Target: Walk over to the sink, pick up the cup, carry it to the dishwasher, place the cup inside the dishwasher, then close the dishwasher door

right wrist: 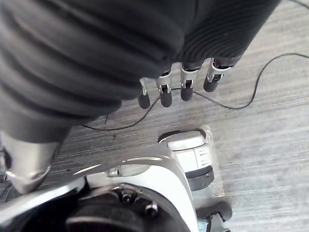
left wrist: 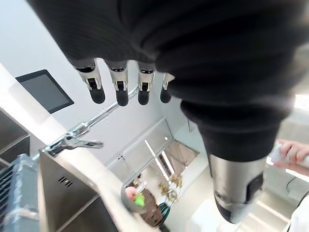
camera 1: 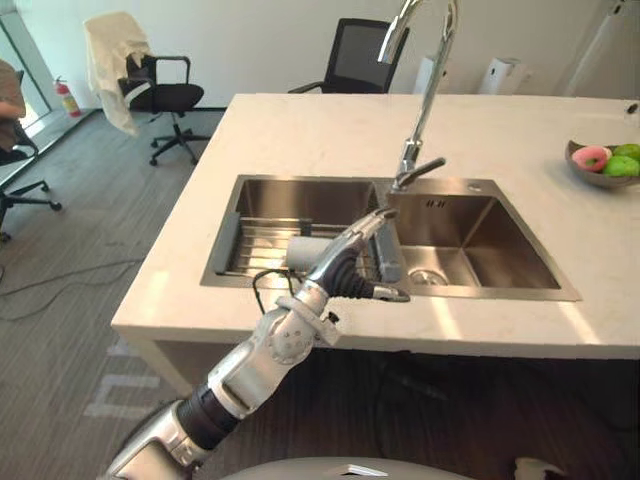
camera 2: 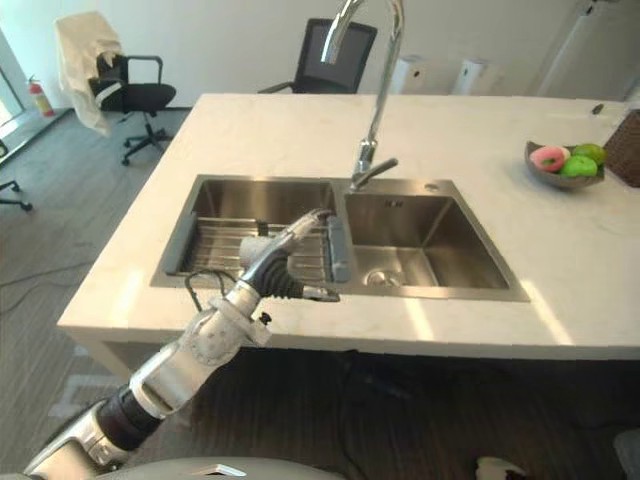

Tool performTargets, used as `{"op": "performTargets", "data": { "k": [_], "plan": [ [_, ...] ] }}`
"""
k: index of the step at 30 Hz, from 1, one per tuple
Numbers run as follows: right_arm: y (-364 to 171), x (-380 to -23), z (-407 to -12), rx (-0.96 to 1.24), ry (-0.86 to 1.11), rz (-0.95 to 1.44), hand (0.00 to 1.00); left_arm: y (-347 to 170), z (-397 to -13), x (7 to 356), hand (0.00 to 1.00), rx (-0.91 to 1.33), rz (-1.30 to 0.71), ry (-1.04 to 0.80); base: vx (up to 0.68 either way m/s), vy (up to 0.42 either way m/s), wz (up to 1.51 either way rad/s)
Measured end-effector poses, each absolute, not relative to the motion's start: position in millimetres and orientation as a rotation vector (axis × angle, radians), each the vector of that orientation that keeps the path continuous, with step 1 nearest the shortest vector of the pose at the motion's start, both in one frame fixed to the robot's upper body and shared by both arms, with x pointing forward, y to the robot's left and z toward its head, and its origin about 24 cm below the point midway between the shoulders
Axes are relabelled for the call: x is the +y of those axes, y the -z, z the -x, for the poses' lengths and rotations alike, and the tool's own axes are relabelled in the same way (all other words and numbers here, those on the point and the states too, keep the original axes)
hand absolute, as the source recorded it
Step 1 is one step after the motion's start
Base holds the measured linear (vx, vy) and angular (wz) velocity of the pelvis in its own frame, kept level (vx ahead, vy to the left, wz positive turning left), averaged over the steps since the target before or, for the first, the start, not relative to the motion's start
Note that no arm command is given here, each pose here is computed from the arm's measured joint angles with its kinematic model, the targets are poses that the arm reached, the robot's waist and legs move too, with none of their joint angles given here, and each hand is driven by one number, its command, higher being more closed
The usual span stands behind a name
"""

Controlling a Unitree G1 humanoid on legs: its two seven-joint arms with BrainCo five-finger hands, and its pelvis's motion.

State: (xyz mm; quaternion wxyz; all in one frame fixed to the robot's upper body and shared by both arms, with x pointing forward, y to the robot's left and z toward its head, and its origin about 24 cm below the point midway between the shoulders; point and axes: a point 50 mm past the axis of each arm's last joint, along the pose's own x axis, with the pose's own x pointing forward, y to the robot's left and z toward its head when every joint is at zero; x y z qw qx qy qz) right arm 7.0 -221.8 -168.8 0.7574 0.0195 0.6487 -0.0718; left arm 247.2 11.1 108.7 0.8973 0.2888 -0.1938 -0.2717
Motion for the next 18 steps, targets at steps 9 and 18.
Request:
{"op": "performTargets", "data": {
  "k": [9, 18],
  "plan": [
    [168, -227, -13, 1.428, 0.125, -0.001, 0.0, -64, -283, 58, 0.0, -0.115, -0.824, 0.516, 0.0, -0.017, -0.1],
    [168, -225, -17, 1.438, 0.092, 0.003, 0.0, -95, -330, 108, 0.0, -0.088, -0.953, 0.358, 0.0, -0.003, -0.09]
  ]
}}
